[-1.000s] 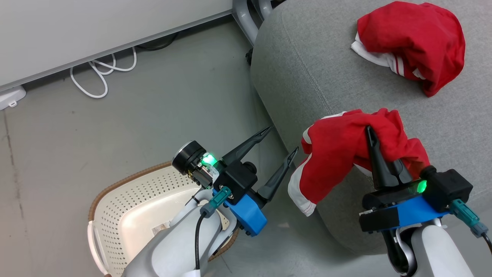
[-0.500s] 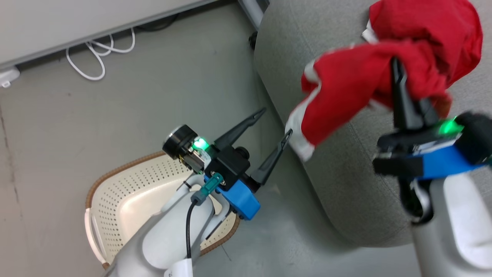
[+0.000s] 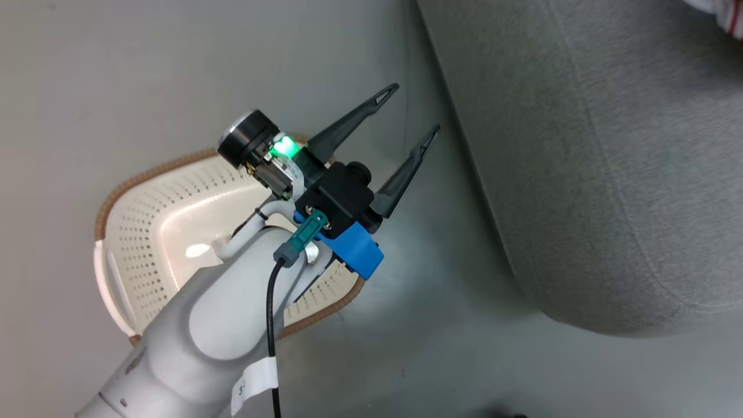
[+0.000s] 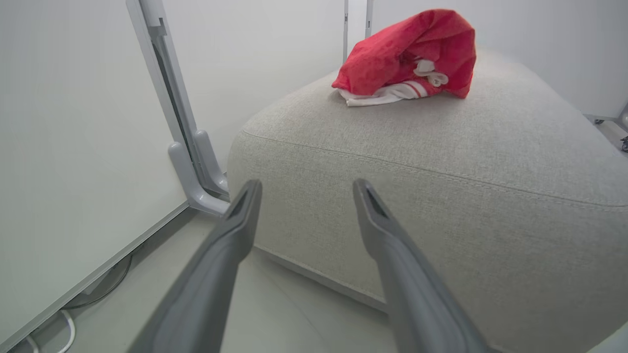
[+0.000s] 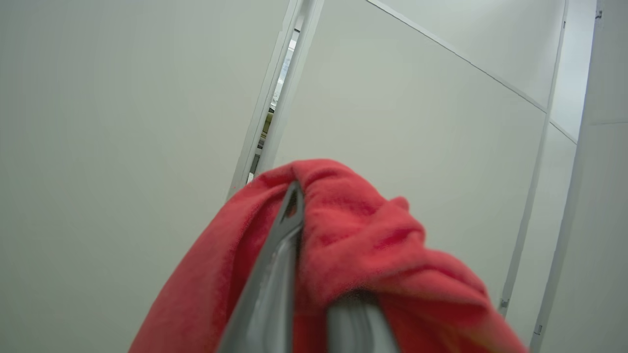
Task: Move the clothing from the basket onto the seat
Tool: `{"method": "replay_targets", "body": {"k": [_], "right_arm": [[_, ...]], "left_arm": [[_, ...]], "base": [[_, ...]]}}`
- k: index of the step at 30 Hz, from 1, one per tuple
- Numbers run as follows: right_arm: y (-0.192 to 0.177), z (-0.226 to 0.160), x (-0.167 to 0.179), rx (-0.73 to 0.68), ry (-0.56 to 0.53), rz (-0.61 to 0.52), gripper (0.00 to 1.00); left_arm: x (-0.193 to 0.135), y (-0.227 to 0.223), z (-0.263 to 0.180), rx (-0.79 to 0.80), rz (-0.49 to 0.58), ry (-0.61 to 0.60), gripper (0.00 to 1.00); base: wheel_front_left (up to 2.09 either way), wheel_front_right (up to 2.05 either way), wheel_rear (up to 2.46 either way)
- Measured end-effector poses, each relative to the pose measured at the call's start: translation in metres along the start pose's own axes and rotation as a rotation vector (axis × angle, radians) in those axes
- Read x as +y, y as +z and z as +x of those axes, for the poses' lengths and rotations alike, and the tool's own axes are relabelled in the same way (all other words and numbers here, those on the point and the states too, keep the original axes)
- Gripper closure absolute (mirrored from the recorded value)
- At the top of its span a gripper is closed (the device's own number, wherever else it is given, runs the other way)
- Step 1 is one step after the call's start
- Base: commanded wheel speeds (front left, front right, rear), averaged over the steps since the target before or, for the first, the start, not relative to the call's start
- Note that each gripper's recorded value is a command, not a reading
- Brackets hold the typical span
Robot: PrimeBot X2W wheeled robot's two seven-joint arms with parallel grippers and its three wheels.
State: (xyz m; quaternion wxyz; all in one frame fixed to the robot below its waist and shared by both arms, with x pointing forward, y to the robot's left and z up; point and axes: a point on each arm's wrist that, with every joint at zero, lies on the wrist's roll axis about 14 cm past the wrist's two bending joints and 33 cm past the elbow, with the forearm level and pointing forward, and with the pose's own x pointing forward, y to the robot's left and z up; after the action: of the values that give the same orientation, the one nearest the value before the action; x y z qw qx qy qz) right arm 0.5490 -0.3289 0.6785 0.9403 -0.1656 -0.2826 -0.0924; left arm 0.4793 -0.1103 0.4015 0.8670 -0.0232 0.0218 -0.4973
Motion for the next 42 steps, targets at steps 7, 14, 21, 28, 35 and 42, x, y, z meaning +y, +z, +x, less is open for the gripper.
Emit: {"method": "replay_targets", "body": {"k": [7, 14, 21, 28, 35, 42], "right_arm": [[-0.066, 0.002, -0.047, 0.129, -0.073, -0.126, 1.00], [-0.162, -0.046, -0.047, 0.411, -0.094, -0.106, 1.00], [-0.218, -0.097, -0.038, 0.614, -0.112, -0.067, 1.00], [-0.223, -0.119, -0.036, 0.671, -0.121, -0.046, 0.00], [-0.192, -0.155, -0.033, 0.690, -0.102, -0.035, 0.00], [-0.147, -0.184, -0.031, 0.664, -0.092, -0.005, 0.00]], "left_arm": [[0.017, -0.045, 0.003, 0.041, -0.044, 0.007, 0.00], [0.019, -0.065, 0.004, 0.053, -0.076, 0.005, 0.00], [0.030, -0.064, -0.001, 0.054, -0.065, 0.037, 0.00], [0.033, -0.056, -0.001, 0.046, -0.051, 0.051, 0.00], [0.033, -0.025, -0.007, 0.013, -0.059, 0.107, 0.00], [0.036, 0.020, -0.026, -0.045, -0.061, 0.208, 0.00]], "base": [[0.00, 0.00, 0.00], [0.00, 0.00, 0.00], [0.00, 0.00, 0.00], [0.00, 0.00, 0.00], [0.00, 0.00, 0.00], [0.00, 0.00, 0.00]]}}
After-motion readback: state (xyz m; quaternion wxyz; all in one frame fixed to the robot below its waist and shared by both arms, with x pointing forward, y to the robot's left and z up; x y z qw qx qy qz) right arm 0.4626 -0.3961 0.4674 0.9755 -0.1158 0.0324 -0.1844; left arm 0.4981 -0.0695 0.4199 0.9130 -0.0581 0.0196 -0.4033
